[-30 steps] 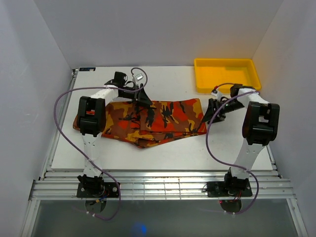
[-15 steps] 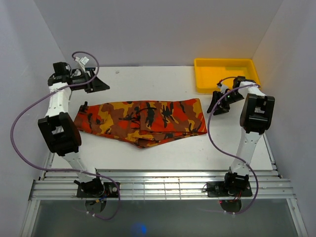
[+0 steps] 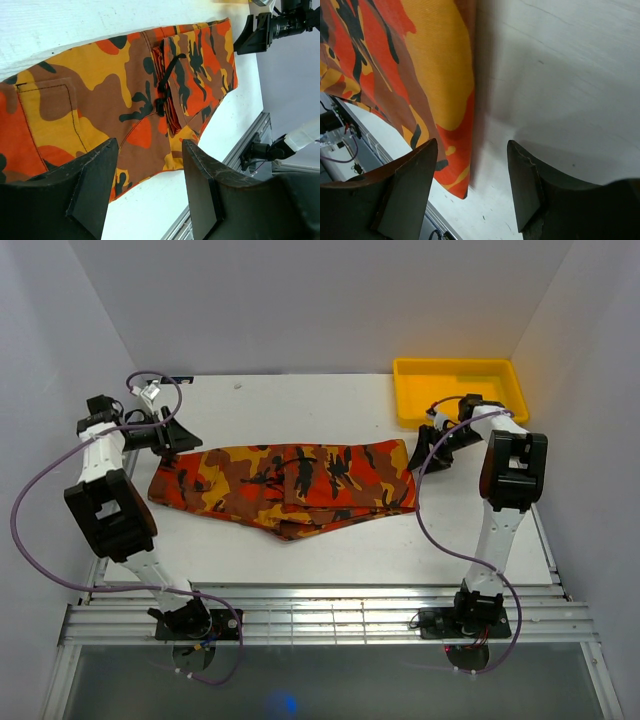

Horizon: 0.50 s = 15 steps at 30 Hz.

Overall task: Fold and stack the trousers
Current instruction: Fold the trousers

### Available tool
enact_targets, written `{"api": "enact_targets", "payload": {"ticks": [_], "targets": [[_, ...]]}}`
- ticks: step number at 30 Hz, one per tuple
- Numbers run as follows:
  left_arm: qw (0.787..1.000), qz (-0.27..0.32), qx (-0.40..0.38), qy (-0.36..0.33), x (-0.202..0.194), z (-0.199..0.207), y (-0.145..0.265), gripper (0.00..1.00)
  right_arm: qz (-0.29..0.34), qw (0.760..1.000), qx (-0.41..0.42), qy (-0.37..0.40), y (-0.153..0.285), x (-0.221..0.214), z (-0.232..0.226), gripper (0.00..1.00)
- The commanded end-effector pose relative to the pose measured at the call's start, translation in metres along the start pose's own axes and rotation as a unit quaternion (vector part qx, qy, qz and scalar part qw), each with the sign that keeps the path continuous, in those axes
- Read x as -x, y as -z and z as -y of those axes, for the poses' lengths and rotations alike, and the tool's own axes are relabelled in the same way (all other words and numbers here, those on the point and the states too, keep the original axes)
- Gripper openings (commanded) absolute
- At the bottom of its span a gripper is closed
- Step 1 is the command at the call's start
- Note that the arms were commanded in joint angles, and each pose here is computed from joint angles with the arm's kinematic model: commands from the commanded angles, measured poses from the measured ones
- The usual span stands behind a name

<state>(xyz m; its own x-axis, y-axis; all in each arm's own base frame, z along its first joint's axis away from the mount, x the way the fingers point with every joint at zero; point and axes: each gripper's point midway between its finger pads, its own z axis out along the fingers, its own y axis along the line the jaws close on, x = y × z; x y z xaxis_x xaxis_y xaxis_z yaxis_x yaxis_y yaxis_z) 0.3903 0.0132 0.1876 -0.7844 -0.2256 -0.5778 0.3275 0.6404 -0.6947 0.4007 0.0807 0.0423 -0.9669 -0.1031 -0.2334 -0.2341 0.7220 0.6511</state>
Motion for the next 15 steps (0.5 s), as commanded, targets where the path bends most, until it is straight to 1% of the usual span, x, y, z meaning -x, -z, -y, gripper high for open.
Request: {"api": "enact_targets", "payload": {"ticks": [1,4,5,7,8,9,10,11,15], "targets": [[0.998,0.034,-0.001,-0.048,0.021,0.020,0.022,0.65,-0.017,1.000,0.019,0.005,-0.012,-0.010,-0.012,0.63],[0.998,0.049,0.006,-0.039,0.028,0.013,0.033,0.65,-0.023,0.999,0.022,0.007,-0.020,-0.019,-0.015,0.60],[0.998,0.055,0.008,-0.024,0.029,0.007,0.038,0.65,-0.027,0.999,0.024,0.007,-0.023,-0.021,-0.015,0.57],[0.998,0.066,0.001,-0.005,0.031,0.003,0.044,0.65,-0.036,0.999,0.028,-0.001,-0.029,-0.027,-0.013,0.47],[0.997,0.074,0.003,0.008,0.032,-0.004,0.051,0.65,-0.039,0.999,0.027,-0.004,-0.029,-0.029,-0.012,0.40],[0.997,0.078,0.000,0.010,0.033,-0.005,0.054,0.64,-0.040,0.999,0.024,0.001,-0.028,-0.028,-0.010,0.23],[0.997,0.081,-0.003,0.015,0.033,-0.005,0.057,0.64,-0.036,0.999,0.023,0.002,-0.025,-0.027,-0.010,0.11],[0.996,0.085,0.002,0.016,0.034,-0.008,0.061,0.64,-0.032,0.999,0.022,0.001,-0.021,-0.025,-0.010,0.08],[0.996,0.087,0.012,0.009,0.029,-0.012,0.069,0.64,0.003,1.000,0.029,-0.001,0.026,-0.013,-0.015,0.08]]}}
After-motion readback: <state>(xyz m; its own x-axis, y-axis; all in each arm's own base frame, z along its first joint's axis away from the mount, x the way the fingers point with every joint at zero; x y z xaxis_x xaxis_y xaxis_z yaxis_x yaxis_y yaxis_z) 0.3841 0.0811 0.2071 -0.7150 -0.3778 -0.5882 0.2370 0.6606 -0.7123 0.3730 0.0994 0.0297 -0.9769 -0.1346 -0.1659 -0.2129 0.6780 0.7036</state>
